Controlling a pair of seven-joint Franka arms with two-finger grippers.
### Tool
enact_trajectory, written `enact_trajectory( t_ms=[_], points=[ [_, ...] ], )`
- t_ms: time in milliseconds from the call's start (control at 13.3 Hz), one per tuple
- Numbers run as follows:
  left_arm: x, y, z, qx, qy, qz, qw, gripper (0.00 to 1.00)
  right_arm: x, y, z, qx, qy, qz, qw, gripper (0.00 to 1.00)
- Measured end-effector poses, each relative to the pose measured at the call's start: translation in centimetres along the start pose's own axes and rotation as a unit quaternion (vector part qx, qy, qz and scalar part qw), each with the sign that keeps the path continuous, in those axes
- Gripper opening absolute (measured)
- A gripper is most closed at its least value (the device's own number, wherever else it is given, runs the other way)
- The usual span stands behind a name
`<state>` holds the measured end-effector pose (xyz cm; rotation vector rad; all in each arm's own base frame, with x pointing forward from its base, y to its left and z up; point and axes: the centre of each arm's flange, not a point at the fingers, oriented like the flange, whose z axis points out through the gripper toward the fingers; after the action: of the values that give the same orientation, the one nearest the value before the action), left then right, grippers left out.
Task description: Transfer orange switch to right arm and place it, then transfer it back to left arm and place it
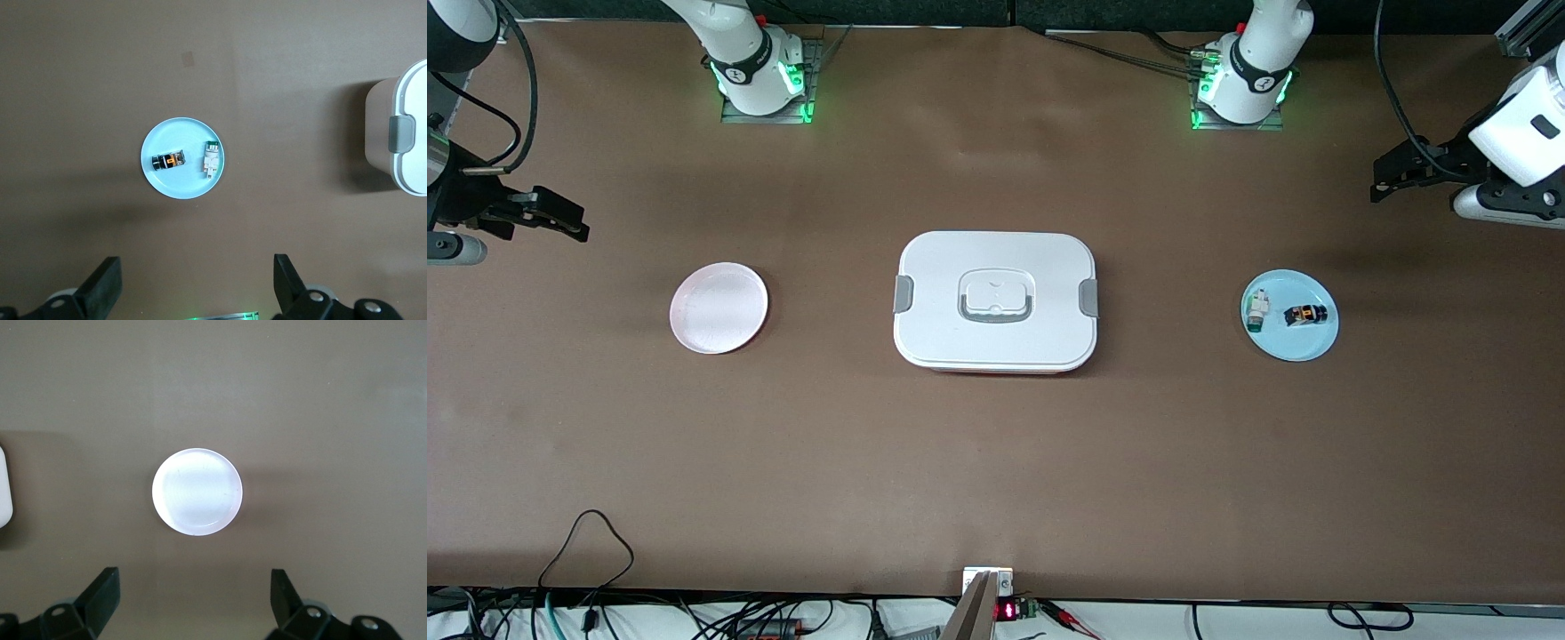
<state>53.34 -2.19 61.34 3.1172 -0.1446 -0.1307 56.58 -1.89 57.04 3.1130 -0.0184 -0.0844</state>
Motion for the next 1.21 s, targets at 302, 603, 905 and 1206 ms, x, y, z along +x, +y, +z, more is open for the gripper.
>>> enact_trajectory(
  t_ms=[302,603,905,1206],
  points=[
    [0.0,-0.7,0.0,-0.001,0.0,-0.007,1.0,1.0,0.0,0.0,0.0,0.0,0.0,0.0,1.0,1.0],
    [0.2,-1.4,0.5,-0.002,-0.005,-0.013,1.0,1.0,0.0,0.0,0.0,0.0,0.0,0.0,1.0,1.0],
    [0.6,-1.9,2.9,-0.007,-0.048,-0.016,0.999,1.0,0.0,0.0,0.0,0.0,0.0,0.0,1.0,1.0],
    [3.1,-2.8,8.5,-0.007,-0.1,-0.015,0.995,1.0,0.0,0.0,0.0,0.0,0.0,0.0,1.0,1.0]
  ],
)
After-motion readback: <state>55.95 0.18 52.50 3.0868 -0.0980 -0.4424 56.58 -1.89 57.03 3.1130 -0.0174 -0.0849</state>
